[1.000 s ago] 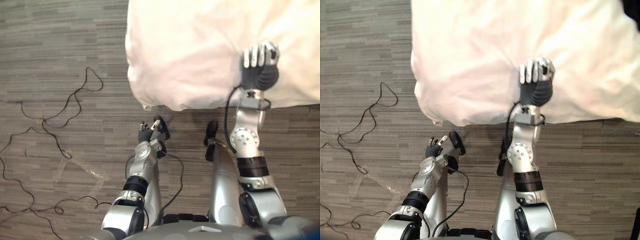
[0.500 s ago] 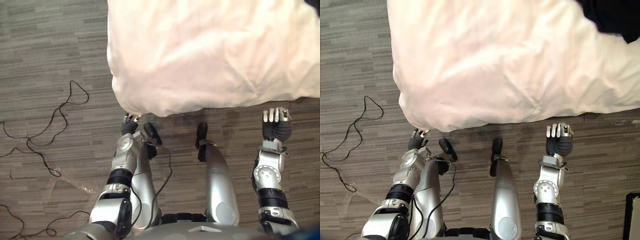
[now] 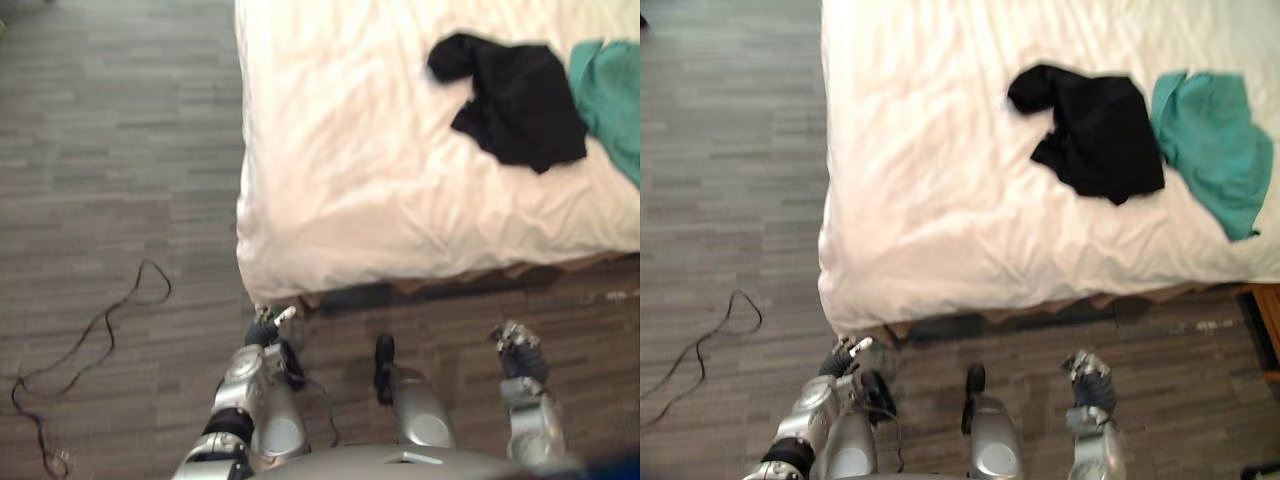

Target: Tidy the bed and pick cloth on bed and put in laundry

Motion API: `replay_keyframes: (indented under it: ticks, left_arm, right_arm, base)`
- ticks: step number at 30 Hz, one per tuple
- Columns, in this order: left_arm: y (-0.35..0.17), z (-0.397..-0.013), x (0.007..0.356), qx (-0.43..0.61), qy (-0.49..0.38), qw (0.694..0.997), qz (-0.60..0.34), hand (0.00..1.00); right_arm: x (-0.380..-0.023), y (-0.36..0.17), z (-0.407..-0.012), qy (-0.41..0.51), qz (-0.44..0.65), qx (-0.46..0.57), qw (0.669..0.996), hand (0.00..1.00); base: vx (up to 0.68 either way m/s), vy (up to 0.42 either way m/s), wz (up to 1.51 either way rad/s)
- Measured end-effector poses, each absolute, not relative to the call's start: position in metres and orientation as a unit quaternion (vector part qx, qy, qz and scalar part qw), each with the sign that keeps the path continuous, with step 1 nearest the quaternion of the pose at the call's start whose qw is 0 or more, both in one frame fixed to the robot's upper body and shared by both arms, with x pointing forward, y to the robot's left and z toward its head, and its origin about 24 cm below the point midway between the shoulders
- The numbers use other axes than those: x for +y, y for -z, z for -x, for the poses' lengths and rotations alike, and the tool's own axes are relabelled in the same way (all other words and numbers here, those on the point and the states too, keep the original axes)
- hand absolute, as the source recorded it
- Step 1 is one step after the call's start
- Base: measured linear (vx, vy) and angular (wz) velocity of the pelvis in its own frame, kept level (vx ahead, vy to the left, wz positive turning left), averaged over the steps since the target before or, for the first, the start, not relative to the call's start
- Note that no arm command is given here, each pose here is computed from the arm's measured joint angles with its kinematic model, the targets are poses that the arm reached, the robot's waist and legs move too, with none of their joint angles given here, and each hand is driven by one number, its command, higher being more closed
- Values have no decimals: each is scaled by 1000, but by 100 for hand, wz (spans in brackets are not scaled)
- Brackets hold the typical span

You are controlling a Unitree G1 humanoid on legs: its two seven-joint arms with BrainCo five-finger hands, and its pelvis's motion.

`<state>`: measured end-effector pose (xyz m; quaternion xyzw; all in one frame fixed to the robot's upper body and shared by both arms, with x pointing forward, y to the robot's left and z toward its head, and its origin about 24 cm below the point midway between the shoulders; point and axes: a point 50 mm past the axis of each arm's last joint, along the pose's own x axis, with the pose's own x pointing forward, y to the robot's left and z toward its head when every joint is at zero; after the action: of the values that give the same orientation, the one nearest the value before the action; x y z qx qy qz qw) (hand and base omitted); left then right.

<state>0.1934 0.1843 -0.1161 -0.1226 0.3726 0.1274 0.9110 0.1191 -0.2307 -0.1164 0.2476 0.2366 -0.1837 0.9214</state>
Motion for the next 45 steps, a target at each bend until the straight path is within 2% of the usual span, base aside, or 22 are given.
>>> replay_keyframes:
  ticks: [2, 7, 11, 16, 28, 33, 37, 45]
  left_arm:
    - [127, -176, 176, 396, -96, 905, 126, 0]
    - [139, -149, 167, 411, -57, 902, 122, 0]
    - [142, -145, 162, 406, -40, 906, 107, 0]
    - [146, -141, 161, 425, -20, 900, 93, 0]
    - [152, -128, 172, 454, -46, 886, 79, 0]
    - [153, -135, 155, 458, -22, 885, 84, 0]
    - [155, -129, 165, 472, -29, 879, 64, 0]
    - [157, -125, 158, 484, -23, 872, 60, 0]
  right_arm:
    - [-216, 129, -108, 138, -177, 310, 924, 0]
    - [-180, 138, -119, 9, -40, 371, 928, 0]
    - [-182, 141, -124, 9, 61, 387, 920, 0]
    - [-178, 143, -125, 24, 56, 390, 919, 0]
    - [-172, 145, -114, 30, 14, 380, 924, 0]
    - [-179, 140, -121, 37, -2, 360, 932, 0]
    - [-180, 139, -123, 32, -6, 353, 935, 0]
    - [-193, 136, -128, 34, 4, 349, 937, 0]
  base:
    - [171, -5, -5]
    - [106, -8, -36]
    - [0, 118, -79]
    - [-97, 135, -35]
    - [-57, 14, -77]
    - [83, 30, -87]
    - [97, 52, -104]
    - [94, 11, -78]
